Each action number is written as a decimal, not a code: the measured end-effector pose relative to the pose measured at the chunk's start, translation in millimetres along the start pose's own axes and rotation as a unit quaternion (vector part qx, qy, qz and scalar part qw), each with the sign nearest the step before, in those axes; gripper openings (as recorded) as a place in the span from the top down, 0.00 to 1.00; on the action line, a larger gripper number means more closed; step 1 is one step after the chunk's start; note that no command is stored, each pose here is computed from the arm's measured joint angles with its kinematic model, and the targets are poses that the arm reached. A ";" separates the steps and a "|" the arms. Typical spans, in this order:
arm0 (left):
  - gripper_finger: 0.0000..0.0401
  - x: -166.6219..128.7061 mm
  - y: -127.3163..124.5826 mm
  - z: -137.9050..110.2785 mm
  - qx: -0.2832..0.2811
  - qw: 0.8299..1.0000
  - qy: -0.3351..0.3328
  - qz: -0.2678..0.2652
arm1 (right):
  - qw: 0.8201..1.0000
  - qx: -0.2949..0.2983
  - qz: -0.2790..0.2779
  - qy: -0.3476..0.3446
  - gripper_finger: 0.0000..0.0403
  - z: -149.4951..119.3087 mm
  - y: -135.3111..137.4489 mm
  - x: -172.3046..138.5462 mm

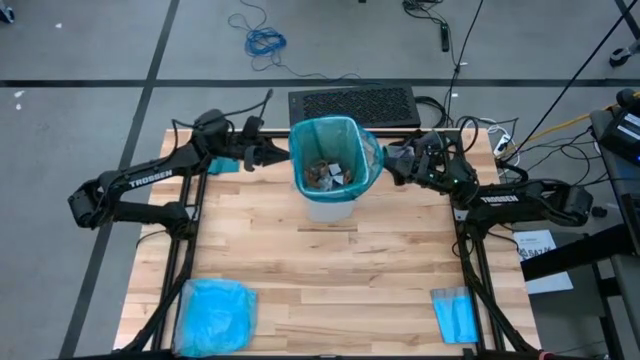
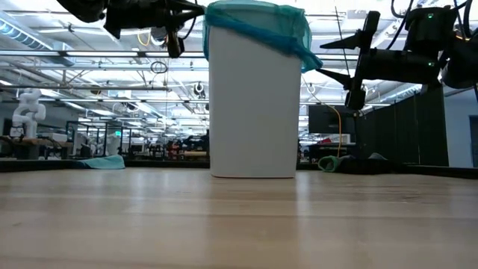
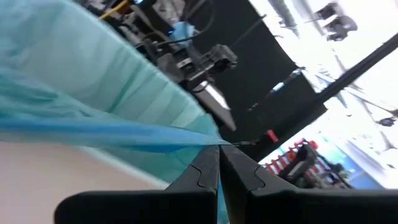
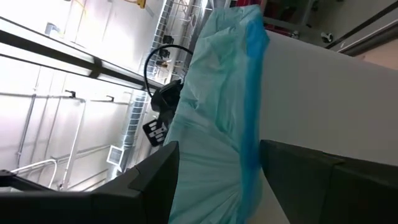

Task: Place trash/remove bag and relplace
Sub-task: Remove the blue trash bag from the trash bin

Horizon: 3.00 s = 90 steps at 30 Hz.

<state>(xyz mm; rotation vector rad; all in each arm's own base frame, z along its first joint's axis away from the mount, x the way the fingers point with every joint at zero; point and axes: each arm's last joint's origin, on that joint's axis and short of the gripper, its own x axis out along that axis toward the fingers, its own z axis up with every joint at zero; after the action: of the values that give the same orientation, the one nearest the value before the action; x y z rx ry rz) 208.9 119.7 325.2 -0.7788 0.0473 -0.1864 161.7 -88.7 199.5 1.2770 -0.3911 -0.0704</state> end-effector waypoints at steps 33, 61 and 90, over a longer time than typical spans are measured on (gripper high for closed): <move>0.97 -0.1 -13.6 3.8 -0.056 0.993 0.043 -0.094 | 0.999 -0.021 0.047 -0.018 0.46 2.1 9.7 -0.4; 1.00 -49.5 -32.2 -35.5 -0.053 0.982 0.024 0.182 | 0.985 -0.081 -0.149 0.042 1.00 78.6 24.1 25.5; 1.00 1.8 54.2 -8.5 -0.076 0.989 0.023 0.128 | 0.970 -0.102 -0.184 0.124 1.00 -6.7 20.2 47.3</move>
<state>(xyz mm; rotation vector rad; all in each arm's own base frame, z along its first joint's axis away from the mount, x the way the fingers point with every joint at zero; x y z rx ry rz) 217.8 151.2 281.1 -0.9124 0.2067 0.0439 204.6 -89.0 228.6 1.1247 0.0716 -0.2565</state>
